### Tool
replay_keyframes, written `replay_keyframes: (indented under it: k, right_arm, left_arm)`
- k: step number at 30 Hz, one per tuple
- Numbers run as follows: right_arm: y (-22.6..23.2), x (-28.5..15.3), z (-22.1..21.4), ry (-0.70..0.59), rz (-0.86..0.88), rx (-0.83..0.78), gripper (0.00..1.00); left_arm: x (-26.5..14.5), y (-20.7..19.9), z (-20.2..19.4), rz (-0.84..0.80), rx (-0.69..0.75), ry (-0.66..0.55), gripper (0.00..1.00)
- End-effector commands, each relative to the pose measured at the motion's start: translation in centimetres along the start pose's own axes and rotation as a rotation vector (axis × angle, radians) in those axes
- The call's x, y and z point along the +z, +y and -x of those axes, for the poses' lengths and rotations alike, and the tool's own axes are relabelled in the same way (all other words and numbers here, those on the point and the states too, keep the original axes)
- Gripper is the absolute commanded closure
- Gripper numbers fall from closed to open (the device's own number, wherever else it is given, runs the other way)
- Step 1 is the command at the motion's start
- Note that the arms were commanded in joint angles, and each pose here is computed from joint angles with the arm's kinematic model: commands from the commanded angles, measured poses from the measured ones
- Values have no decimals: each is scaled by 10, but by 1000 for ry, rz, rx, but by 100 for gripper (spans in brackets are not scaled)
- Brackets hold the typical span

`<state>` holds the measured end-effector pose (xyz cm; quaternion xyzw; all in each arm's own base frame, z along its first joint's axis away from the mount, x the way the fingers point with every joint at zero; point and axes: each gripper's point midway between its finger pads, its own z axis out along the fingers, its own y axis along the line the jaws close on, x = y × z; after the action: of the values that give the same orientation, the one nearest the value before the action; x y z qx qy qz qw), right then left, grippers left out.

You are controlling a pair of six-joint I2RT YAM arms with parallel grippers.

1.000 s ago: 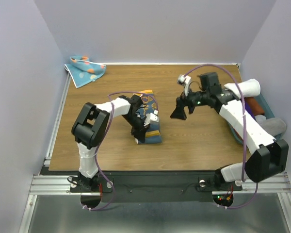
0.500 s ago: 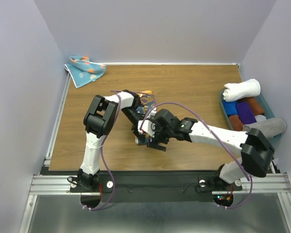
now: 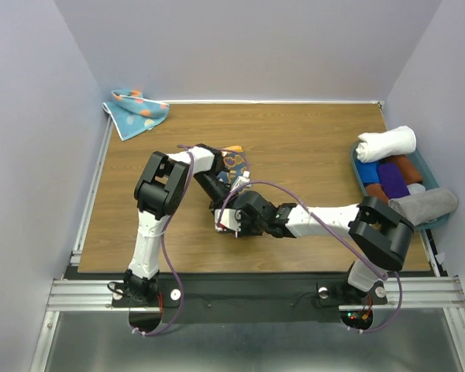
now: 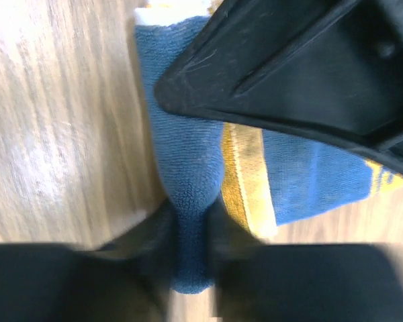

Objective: Roll the towels
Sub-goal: Roll the towel

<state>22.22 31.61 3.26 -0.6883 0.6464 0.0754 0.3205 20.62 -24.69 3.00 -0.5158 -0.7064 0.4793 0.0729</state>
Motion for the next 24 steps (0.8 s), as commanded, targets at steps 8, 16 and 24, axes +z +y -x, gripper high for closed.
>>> replay_keyframes:
  k: [8, 16, 24]
  right_arm:
    - [57, -9, 5, -78, 344, 171, 99]
    - [67, -26, 12, -71, 542, 431, 99]
    - [60, -23, 23, -96, 794, 712, 99]
  left_arm:
    - [-46, 9, 1, 202, 174, 13, 51]
    - [-106, -5, 1, 367, 226, -124, 39]
    - [-168, -14, -5, 667, 283, -313, 37]
